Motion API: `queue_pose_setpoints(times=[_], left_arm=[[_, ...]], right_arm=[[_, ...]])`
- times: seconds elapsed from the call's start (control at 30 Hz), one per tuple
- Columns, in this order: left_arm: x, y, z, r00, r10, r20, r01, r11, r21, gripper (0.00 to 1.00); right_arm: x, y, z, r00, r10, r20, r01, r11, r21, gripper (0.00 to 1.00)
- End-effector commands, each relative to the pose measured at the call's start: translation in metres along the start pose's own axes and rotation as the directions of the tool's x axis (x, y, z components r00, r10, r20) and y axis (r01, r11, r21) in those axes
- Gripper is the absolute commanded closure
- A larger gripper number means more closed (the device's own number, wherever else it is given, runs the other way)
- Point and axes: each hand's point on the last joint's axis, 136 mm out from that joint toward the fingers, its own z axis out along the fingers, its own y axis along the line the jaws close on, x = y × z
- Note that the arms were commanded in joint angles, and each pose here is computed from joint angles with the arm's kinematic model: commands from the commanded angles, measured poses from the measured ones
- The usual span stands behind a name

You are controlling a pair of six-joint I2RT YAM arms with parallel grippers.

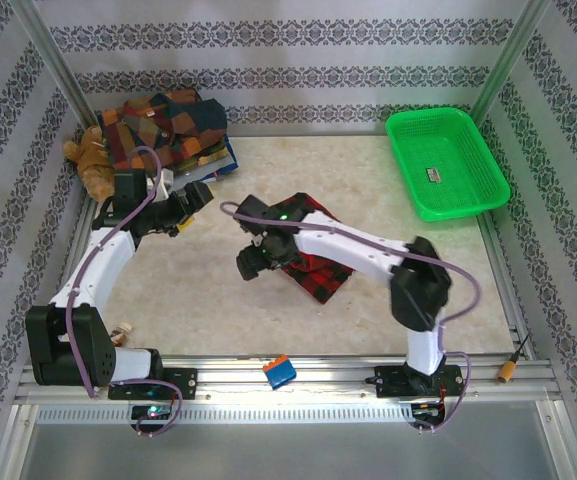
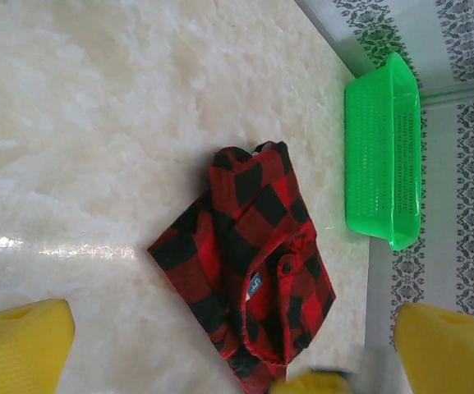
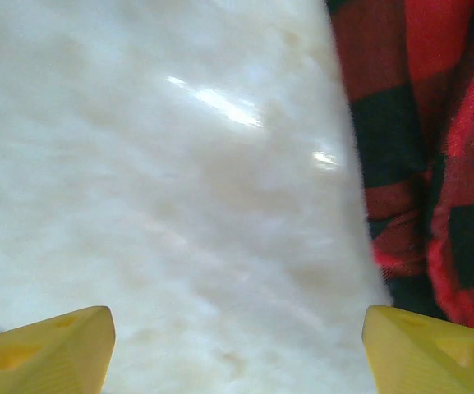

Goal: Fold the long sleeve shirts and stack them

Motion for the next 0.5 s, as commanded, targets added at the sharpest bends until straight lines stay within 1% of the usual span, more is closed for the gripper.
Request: queue_pose_setpoints(times=[0.0, 0.03, 0.1, 0.13, 0.17, 0.23, 0.3, 0.33, 0.37, 0.4, 0.47], left_arm=[[0.014, -0.007, 0.022, 1.000, -0.001, -0.025, 0.001, 1.000, 0.016, 0.00], [0.024, -0.008, 0.032, 0.999, 0.003, -0.052, -0.003, 1.000, 0.006, 0.00], [0.048, -0.012, 0.060, 0.992, 0.012, -0.122, -0.014, 1.000, -0.011, 0.00], [0.058, -0.014, 0.072, 0.989, 0.013, -0.150, -0.015, 1.000, -0.015, 0.02], [0.068, -0.013, 0.085, 0.984, 0.001, -0.178, -0.006, 1.000, -0.026, 0.07], [0.082, -0.015, 0.107, 0.978, -0.019, -0.209, 0.015, 1.000, -0.021, 0.26], [0.097, -0.016, 0.128, 0.970, -0.033, -0.240, 0.026, 0.999, -0.029, 0.50], [0.105, -0.014, 0.138, 0.965, -0.036, -0.259, 0.027, 0.999, -0.040, 0.58], [0.112, -0.013, 0.147, 0.959, -0.039, -0.279, 0.026, 0.998, -0.051, 0.65], [0.119, -0.013, 0.156, 0.954, -0.042, -0.297, 0.025, 0.998, -0.061, 0.70], [0.129, -0.010, 0.169, 0.947, -0.049, -0.317, 0.022, 0.996, -0.088, 0.72]], right_arm=[[0.003, 0.003, -0.043, 0.992, 0.125, 0.028, -0.120, 0.982, -0.149, 0.20], [0.003, -0.010, -0.048, 0.987, 0.155, 0.038, -0.149, 0.979, -0.140, 0.20], [0.003, -0.054, -0.054, 0.972, 0.227, 0.067, -0.222, 0.972, -0.076, 0.21], [0.004, -0.072, -0.055, 0.965, 0.251, 0.071, -0.248, 0.968, -0.047, 0.22], [0.003, -0.095, -0.055, 0.956, 0.284, 0.077, -0.284, 0.959, -0.016, 0.24], [0.006, -0.143, -0.050, 0.934, 0.348, 0.078, -0.352, 0.935, 0.050, 0.36], [0.007, -0.182, -0.042, 0.909, 0.412, 0.066, -0.416, 0.907, 0.064, 0.56], [0.008, -0.196, -0.037, 0.898, 0.435, 0.067, -0.440, 0.895, 0.073, 0.65], [0.009, -0.209, -0.031, 0.889, 0.454, 0.061, -0.458, 0.886, 0.080, 0.72], [0.010, -0.220, -0.025, 0.881, 0.470, 0.051, -0.472, 0.878, 0.079, 0.76], [0.015, -0.234, -0.010, 0.870, 0.492, 0.020, -0.492, 0.867, 0.084, 0.81]])
